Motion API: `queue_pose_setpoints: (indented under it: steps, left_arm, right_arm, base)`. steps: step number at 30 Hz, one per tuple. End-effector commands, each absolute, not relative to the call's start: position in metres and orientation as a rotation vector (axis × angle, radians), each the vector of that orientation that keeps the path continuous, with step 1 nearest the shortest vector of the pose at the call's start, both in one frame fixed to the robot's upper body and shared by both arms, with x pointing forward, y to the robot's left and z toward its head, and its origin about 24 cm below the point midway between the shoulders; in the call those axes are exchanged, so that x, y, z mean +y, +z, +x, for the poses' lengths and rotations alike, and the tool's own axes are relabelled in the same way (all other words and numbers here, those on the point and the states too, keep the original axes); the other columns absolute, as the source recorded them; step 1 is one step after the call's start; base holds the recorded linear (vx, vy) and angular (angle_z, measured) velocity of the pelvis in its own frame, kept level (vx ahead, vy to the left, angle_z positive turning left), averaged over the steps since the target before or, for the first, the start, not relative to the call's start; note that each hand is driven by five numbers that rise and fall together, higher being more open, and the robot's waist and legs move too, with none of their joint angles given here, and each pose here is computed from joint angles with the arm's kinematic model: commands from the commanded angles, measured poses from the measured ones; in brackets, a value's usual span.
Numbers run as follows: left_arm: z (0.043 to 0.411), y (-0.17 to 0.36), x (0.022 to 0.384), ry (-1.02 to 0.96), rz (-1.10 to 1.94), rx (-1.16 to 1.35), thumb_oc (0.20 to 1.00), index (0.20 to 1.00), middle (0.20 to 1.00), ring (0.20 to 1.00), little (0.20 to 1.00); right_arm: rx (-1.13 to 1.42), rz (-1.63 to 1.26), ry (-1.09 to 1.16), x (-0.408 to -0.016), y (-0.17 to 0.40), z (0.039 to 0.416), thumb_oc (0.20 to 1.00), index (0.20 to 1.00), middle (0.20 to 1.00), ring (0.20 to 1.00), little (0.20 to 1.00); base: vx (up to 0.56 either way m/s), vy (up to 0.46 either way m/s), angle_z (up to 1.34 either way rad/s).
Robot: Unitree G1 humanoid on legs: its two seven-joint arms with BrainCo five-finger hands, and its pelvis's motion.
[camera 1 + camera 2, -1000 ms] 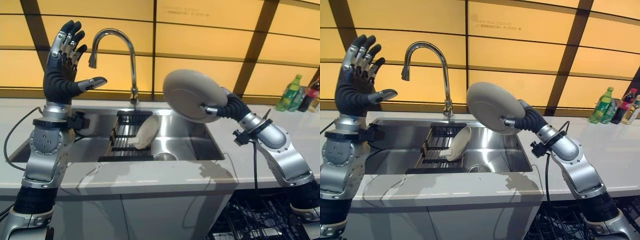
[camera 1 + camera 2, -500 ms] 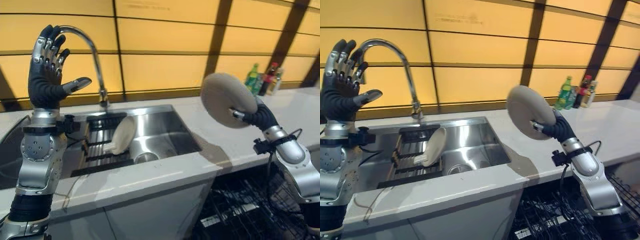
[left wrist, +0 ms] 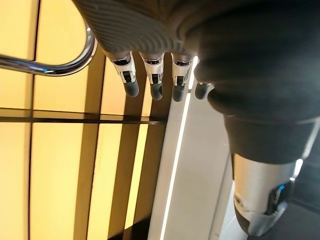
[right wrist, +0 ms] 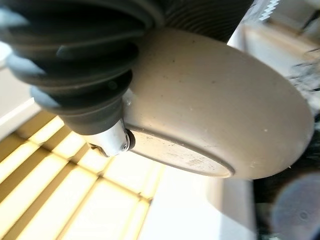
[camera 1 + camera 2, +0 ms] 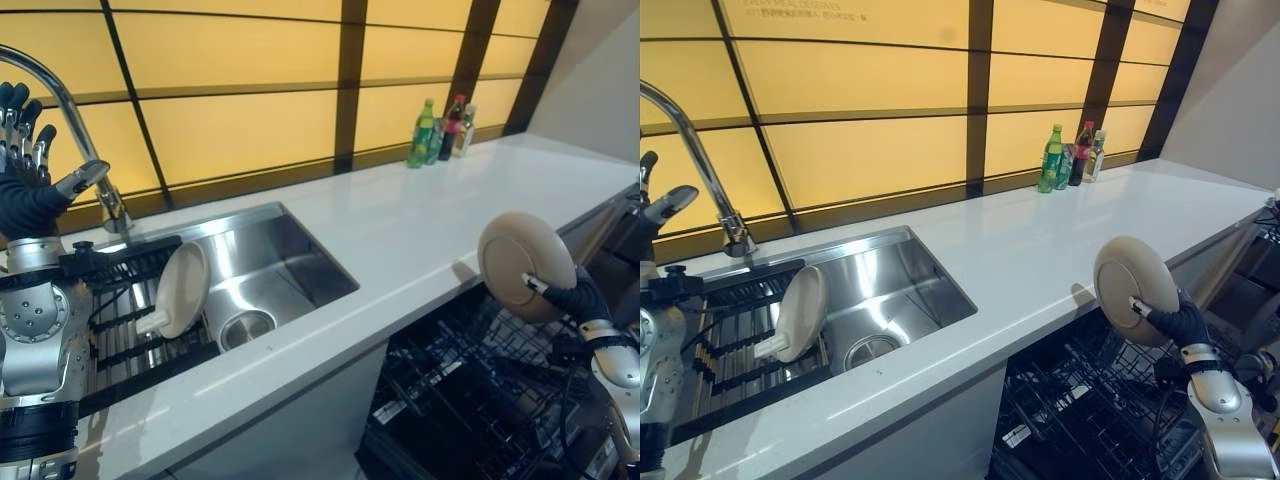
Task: Pick up plates and place into dishwasher.
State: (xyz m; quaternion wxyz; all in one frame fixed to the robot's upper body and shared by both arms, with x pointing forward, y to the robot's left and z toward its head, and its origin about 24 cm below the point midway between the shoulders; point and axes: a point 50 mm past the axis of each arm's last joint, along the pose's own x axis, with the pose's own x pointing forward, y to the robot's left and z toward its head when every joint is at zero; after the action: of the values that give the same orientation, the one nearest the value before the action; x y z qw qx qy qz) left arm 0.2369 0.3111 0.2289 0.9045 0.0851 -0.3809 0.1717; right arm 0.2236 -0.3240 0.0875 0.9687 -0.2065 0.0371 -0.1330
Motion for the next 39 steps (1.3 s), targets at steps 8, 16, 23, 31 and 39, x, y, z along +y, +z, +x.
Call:
queue_pose_setpoints:
  steps: [8,16,23,31,39]
  left_arm:
    - [0.235,0.250,0.314,0.326,0.279,-0.856,1.000,1.000,1.000,1.000,1.000]
    - [0.235,0.253,0.319,0.348,0.277,-0.840,1.000,1.000,1.000,1.000,1.000]
    - [0.240,0.248,0.313,0.333,0.273,-0.812,1.000,1.000,1.000,1.000,1.000]
    - [0.249,0.250,0.306,0.312,0.286,-0.800,1.000,1.000,1.000,1.000,1.000]
    - [0.252,0.253,0.305,0.312,0.305,-0.799,1.000,1.000,1.000,1.000,1.000]
  right_arm:
    - [0.078,-0.429,-0.374,-0.353,0.102,0.235,0.200,0.200,0.200,0.200,0.200]
    - [0.244,-0.423,-0.380,-0.366,0.077,0.227,0.200,0.200,0.200,0.200,0.200]
    - [0.369,-0.421,-0.211,-0.361,0.058,0.225,0.200,0.200,0.200,0.200,0.200]
    - [0.472,-0.419,0.059,-0.353,0.044,0.224,0.200,0.200,0.200,0.200,0.200]
    - [0.561,-0.487,0.176,-0.356,0.041,0.225,0.200,0.200,0.200,0.200,0.200]
  base:
    - [0.05,-0.113,-0.03]
    - [0.03,-0.097,-0.09]
    - [0.04,-0.026,-0.07]
    - [0.00,-0.047,-0.01]
    - [0.01,-0.049,0.01]
